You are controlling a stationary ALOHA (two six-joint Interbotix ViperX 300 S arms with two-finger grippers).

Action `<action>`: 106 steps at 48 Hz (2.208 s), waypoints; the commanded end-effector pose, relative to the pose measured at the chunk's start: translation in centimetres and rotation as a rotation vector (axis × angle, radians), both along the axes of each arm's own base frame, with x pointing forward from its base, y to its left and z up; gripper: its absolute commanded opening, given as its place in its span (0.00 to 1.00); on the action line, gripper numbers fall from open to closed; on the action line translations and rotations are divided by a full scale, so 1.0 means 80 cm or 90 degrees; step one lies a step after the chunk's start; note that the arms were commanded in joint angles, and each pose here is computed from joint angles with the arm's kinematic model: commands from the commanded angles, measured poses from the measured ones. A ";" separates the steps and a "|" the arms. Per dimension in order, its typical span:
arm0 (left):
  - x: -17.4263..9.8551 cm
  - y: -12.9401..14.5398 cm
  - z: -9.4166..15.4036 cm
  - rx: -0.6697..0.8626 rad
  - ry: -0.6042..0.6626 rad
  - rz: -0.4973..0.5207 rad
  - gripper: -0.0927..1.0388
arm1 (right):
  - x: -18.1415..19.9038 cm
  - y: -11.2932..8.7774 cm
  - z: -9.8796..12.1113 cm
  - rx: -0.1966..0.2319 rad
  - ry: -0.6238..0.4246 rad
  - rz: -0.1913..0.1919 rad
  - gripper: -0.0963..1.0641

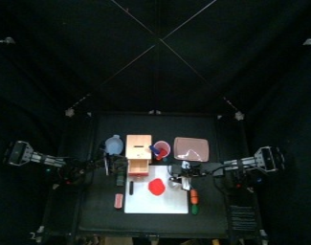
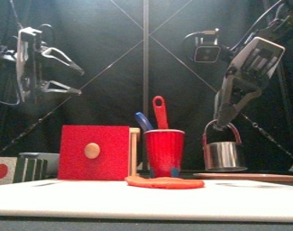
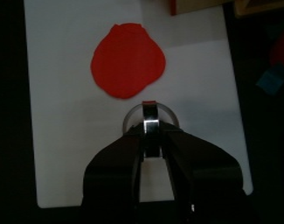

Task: Get the cutter from the drawer then cut the dough then place the extra dough in the bowl
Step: Shut the drawer

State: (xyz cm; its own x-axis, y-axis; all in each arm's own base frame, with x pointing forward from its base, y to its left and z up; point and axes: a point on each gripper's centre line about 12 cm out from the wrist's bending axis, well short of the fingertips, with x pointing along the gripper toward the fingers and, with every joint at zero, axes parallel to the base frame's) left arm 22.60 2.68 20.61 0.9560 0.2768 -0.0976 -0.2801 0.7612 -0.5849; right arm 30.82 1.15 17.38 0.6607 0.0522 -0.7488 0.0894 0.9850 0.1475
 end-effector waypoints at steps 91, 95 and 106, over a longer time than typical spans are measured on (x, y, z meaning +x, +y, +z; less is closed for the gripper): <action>0.118 0.253 -0.024 -0.295 0.231 0.265 0.35 | 0.243 0.011 -0.003 -0.129 -0.088 0.094 0.35; 0.120 0.248 -0.028 -0.313 0.253 0.248 0.35 | 0.246 0.007 -0.003 -0.136 -0.077 0.095 0.35; 0.117 0.239 -0.036 -0.333 0.281 0.229 0.35 | 0.252 -0.022 0.002 -0.153 -0.069 0.074 0.35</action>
